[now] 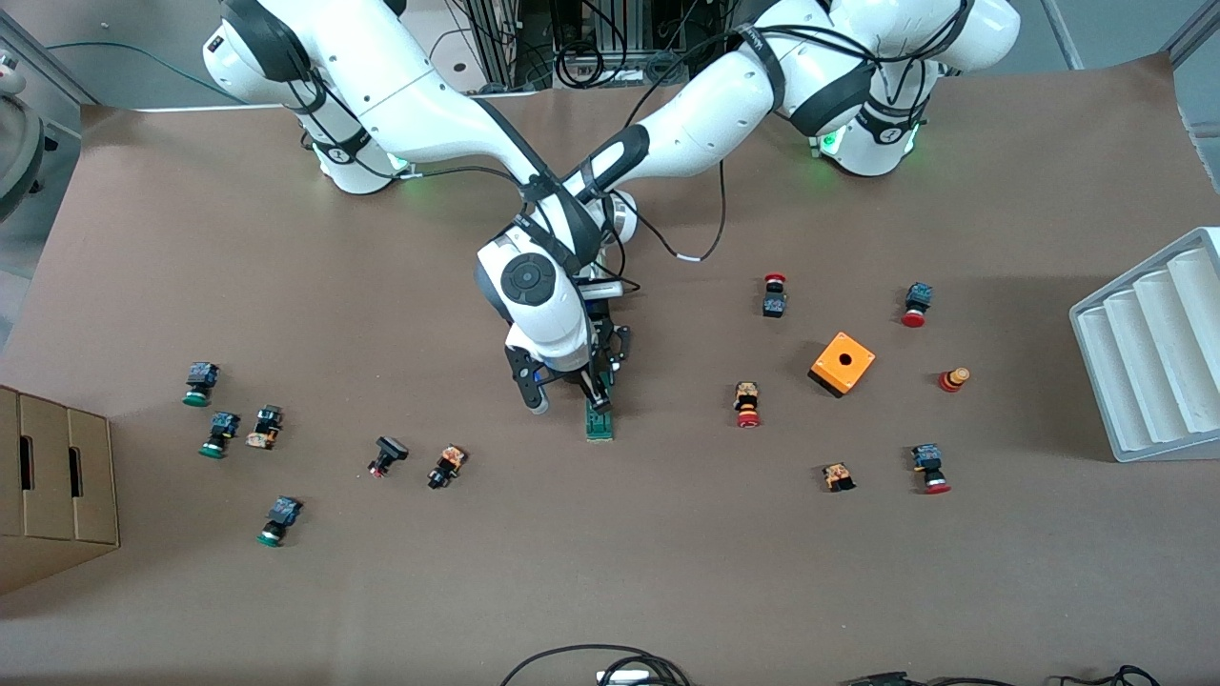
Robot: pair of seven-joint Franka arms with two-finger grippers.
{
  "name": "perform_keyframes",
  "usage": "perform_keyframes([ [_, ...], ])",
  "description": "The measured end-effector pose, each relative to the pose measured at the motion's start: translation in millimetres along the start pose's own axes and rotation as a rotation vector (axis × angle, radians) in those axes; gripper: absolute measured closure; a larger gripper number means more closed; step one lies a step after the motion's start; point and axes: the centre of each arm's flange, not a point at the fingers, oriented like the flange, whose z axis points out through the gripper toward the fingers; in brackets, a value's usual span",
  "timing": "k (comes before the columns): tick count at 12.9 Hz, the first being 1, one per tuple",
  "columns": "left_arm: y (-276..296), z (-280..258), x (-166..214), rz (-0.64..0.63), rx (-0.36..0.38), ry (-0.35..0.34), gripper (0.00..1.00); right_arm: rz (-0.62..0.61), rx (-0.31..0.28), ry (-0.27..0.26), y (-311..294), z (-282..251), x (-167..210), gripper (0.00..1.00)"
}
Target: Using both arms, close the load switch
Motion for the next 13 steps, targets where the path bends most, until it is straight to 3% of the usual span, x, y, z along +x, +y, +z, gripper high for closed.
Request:
perform_keyframes([
  [4,0.0,0.0,0.0,0.0,0.0,0.0,0.5,-0.001,-0.005,0.001,2.6,0.9,0.2,0.46],
  [13,0.0,0.0,-0.1,0.0,0.0,0.0,0.5,-0.001,-0.012,0.0,7.5,-4.7,-0.4,0.48],
])
